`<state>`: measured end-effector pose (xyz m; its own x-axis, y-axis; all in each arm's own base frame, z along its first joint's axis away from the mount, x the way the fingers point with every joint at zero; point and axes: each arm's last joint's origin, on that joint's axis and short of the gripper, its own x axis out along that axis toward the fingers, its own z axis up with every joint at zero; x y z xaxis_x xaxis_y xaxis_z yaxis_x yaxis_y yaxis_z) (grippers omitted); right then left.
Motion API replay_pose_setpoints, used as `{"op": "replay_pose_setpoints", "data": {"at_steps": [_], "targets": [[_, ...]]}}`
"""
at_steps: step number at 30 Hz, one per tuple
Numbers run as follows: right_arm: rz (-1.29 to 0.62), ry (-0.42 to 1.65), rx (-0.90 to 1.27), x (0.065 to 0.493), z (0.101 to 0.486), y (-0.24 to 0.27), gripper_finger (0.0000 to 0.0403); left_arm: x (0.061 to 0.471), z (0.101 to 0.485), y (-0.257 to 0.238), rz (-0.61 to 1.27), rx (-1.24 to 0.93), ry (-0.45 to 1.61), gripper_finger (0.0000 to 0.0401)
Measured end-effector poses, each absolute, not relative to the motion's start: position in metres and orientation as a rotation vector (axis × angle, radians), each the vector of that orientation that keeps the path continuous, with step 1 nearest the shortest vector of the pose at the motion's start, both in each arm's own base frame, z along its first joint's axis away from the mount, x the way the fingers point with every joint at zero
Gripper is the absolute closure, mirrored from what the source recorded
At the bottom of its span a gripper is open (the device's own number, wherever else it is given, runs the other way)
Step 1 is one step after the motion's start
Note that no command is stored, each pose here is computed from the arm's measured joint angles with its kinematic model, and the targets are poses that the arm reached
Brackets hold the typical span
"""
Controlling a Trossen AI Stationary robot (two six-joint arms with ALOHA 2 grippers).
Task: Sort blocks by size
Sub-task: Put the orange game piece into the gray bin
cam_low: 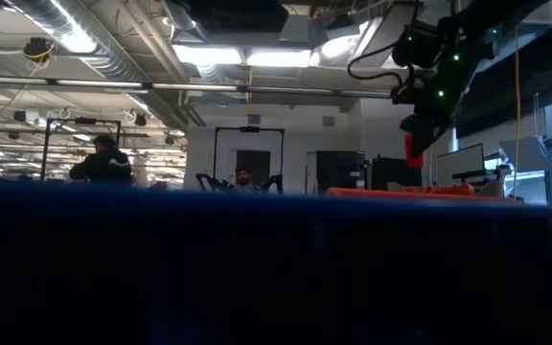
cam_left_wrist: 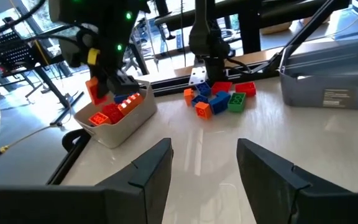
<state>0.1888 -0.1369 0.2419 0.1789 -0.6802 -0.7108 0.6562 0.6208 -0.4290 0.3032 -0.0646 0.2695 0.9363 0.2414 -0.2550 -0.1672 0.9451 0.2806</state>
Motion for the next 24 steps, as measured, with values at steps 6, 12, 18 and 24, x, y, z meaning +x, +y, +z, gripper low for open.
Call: {"op": "replay_pose_setpoints", "data": {"at_steps": [6,12,18,24], "targets": [[-0.942,1.074,0.108,0.182,0.253,-0.159,0.0302,0.304,0.270,-0.059,0.235,0.214,0.288,0.0232],[-0.915,1.147,0.200,0.183,0.236,-0.177,0.0302,0.304,0.269,-0.059,0.235,0.218,0.297,0.0232],[-0.912,1.267,0.237,0.178,0.224,-0.179,0.0302,0.304,0.268,-0.059,0.234,0.221,0.305,0.0232],[-0.977,1.261,0.193,0.178,0.226,-0.181,0.0301,0.304,0.268,-0.058,0.237,0.220,0.305,0.0232]]}}
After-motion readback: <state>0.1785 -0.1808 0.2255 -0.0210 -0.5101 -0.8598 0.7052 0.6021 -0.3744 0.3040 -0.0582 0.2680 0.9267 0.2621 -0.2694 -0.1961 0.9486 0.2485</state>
